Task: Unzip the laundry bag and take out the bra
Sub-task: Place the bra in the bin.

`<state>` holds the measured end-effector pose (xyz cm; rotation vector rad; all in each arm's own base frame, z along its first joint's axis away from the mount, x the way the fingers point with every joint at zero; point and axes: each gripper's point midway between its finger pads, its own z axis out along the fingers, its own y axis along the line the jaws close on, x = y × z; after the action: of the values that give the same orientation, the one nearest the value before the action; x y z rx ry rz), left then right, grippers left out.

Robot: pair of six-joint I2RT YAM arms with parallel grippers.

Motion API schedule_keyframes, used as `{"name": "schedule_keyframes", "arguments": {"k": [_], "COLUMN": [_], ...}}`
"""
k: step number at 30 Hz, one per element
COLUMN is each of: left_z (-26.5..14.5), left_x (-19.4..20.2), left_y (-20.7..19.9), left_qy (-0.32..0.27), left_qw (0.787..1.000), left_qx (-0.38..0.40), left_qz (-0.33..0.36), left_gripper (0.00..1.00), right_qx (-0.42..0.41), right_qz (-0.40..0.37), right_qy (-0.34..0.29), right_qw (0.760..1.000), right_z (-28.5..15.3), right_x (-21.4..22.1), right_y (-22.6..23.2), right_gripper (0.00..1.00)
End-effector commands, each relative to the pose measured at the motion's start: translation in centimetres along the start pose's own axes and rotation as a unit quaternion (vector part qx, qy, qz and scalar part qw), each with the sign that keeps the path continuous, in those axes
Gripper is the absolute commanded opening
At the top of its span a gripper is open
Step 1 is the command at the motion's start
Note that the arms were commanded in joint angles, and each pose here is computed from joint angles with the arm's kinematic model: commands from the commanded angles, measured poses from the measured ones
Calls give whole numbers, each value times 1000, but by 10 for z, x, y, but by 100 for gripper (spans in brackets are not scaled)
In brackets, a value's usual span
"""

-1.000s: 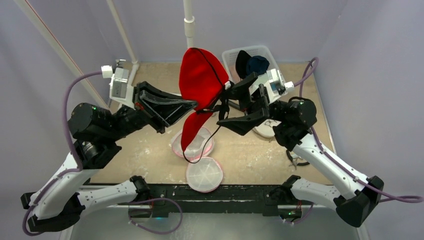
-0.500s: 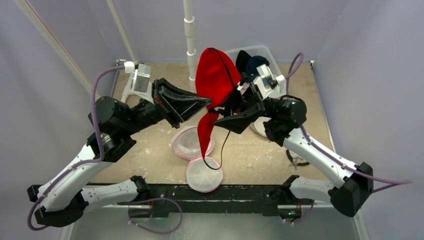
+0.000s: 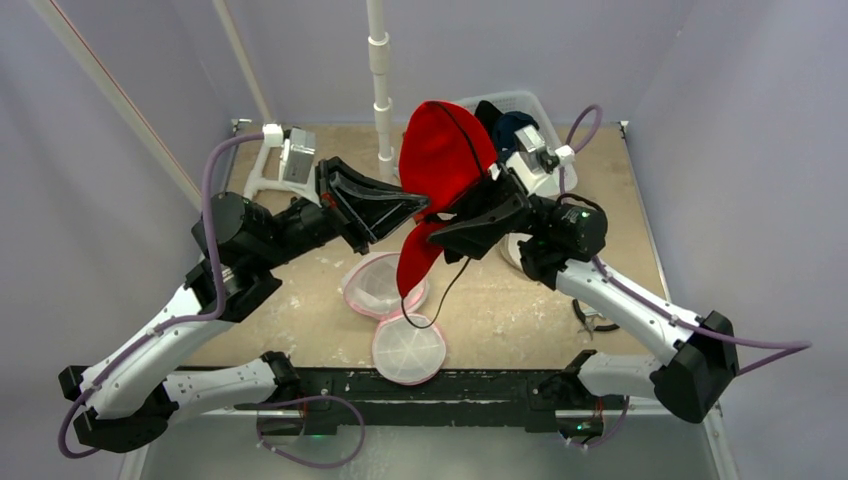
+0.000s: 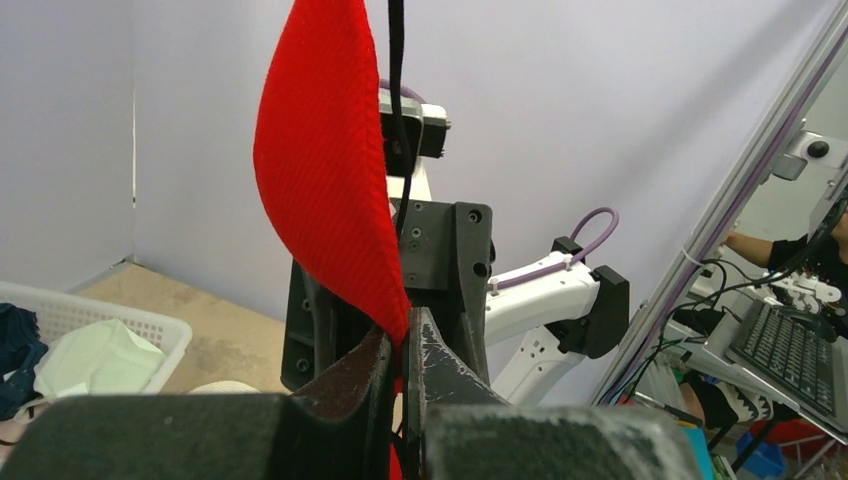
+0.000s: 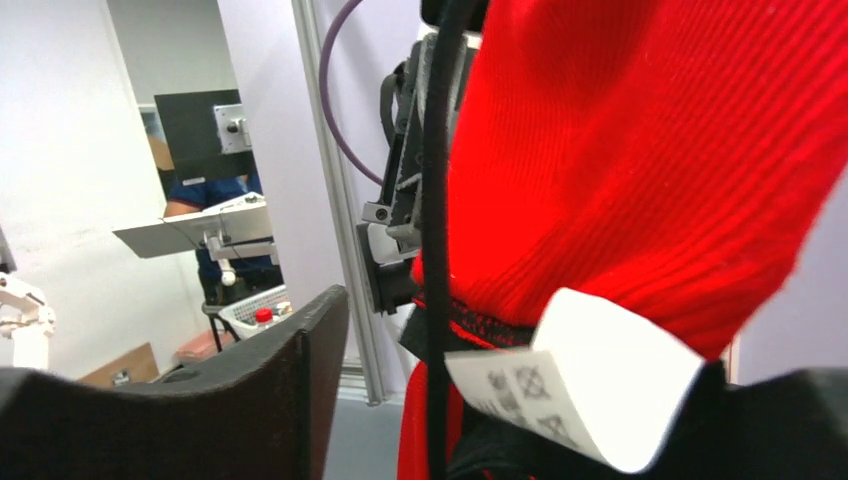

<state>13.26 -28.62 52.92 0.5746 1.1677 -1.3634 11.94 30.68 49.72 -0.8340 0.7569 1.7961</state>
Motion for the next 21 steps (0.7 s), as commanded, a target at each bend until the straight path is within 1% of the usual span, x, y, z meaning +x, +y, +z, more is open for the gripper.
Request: {"name": "schedule_keyframes", "arguments": {"k": [1, 3, 5, 8, 12, 13, 15, 16, 18, 20, 21], "left_z": [-4, -5, -5, -5, -8, -10, -13, -15, -16, -17, -19], "left_x": [-22, -24, -25, -24, -25, -25, -25, -25, -23, -18, -16], "left_y": [-4, -4, -3, -1, 8, 11, 13, 13, 13, 15, 17], "left_qy": [-41, -44, -45, -44, -50, -53, -56, -57, -55, -46, -42], "left_qw": [999, 999, 999, 999, 998, 997, 997, 997, 997, 997, 997], "left_qx": [-2, -4, -7, -11, -36, -45, -52, -53, -54, -56, -61], "left_qz": [11, 12, 13, 12, 17, 19, 24, 26, 27, 28, 28], "left_gripper": [0, 0, 0, 0, 0, 0, 0, 2, 9, 28, 39], "right_qx": [-30, -27, -21, -12, -3, -1, 5, 10, 20, 35, 50], "right_qz": [-11, -9, -11, -15, -23, -26, -30, -32, -36, -38, -46], "right_qy": [-16, -8, -6, -9, -11, -12, -14, -11, -4, -1, -1], "right_qw": [999, 1000, 1000, 1000, 1000, 1000, 999, 999, 999, 999, 998], "right_z": [8, 10, 11, 10, 10, 10, 9, 9, 8, 8, 8], "right_x": [-10, -6, -5, -6, -8, -9, -11, -10, -10, -11, -15], "right_y": [15, 13, 12, 10, 9, 9, 9, 8, 6, 4, 1], "right_gripper": [59, 58, 51, 37, 21, 16, 2, 0, 0, 0, 0]}}
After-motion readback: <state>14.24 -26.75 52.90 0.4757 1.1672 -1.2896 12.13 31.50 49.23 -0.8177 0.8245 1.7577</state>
